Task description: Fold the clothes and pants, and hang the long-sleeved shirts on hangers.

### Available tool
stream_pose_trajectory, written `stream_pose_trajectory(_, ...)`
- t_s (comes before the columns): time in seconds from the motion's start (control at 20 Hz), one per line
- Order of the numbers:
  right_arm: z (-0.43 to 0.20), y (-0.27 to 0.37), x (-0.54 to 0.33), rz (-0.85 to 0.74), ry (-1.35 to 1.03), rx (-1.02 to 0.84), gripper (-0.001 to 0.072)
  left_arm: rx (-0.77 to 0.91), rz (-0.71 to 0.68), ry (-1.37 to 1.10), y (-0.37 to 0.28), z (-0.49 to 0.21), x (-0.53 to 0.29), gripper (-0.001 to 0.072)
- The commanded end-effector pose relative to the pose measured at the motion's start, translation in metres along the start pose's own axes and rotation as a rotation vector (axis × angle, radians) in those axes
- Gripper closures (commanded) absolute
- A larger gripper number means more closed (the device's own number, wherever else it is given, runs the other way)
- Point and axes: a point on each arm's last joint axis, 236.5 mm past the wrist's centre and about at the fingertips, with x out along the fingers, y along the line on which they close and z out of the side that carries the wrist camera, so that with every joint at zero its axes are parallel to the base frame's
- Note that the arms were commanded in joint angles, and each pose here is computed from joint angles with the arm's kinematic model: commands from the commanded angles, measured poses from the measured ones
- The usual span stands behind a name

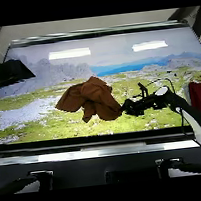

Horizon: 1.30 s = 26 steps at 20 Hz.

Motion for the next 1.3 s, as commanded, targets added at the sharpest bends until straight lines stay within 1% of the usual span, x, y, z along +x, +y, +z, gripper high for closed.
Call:
stream_pose_trajectory(0.0,0.005,0.004,0.011,0.050,-0.005,0.055,0.0216,-0.003,0.000,0.000,0.000,0.000,0.000,0.0127)
stream_pose_trajectory(0.2,0.000,0.007,0.023,0.047,0.012,0.048,0.0235,-0.002,0.002,-0.001,0.001,0.000,0.000,0.0127)
stream_pose_trajectory(0.25,-0.002,0.009,0.028,0.038,0.015,0.032,0.0268,-0.003,0.002,-0.001,0.001,0.000,0.000,0.0127)
stream_pose_trajectory(0.35,-0.008,0.015,0.036,0.029,0.021,0.006,0.0491,-0.002,0.002,-0.001,0.001,0.000,0.000,0.0127)
stream_pose_trajectory(0.4,-0.008,0.015,0.036,0.029,0.022,0.006,0.0663,0.000,0.004,-0.001,0.002,0.000,0.000,0.0126)
stream_pose_trajectory(0.5,-0.007,0.016,0.033,0.026,0.017,-0.007,0.0676,-0.011,0.048,-0.009,0.016,0.002,-0.001,0.0126)
stream_pose_trajectory(0.6,-0.010,0.021,0.026,0.024,0.013,-0.035,0.0676,-0.038,0.123,0.008,0.053,0.001,0.007,0.0126)
stream_pose_trajectory(0.7,-0.017,0.032,0.018,0.044,0.027,-0.059,0.0676,-0.120,0.128,0.039,0.096,-0.008,0.037,0.0126)
stream_pose_trajectory(0.75,-0.020,0.037,0.014,0.052,0.035,-0.070,0.0676,-0.163,0.088,0.046,0.112,-0.014,0.058,0.0126)
stream_pose_trajectory(0.9,-0.031,0.051,0.002,0.077,0.053,-0.106,0.0676,-0.263,-0.148,-0.034,0.138,-0.026,0.119,0.0126)
stream_pose_trajectory(1.0,-0.037,0.057,-0.003,0.089,0.068,-0.120,0.0676,-0.297,-0.270,-0.050,0.146,-0.039,0.147,0.0124)
stream_pose_trajectory(1.1,-0.042,0.061,-0.007,0.097,0.078,-0.133,0.0676,-0.313,-0.328,-0.030,0.155,-0.050,0.174,0.0125)
stream_pose_trajectory(1.25,-0.046,0.067,-0.013,0.107,0.080,-0.149,0.0676,-0.311,-0.364,0.013,0.168,-0.062,0.213,0.0124)
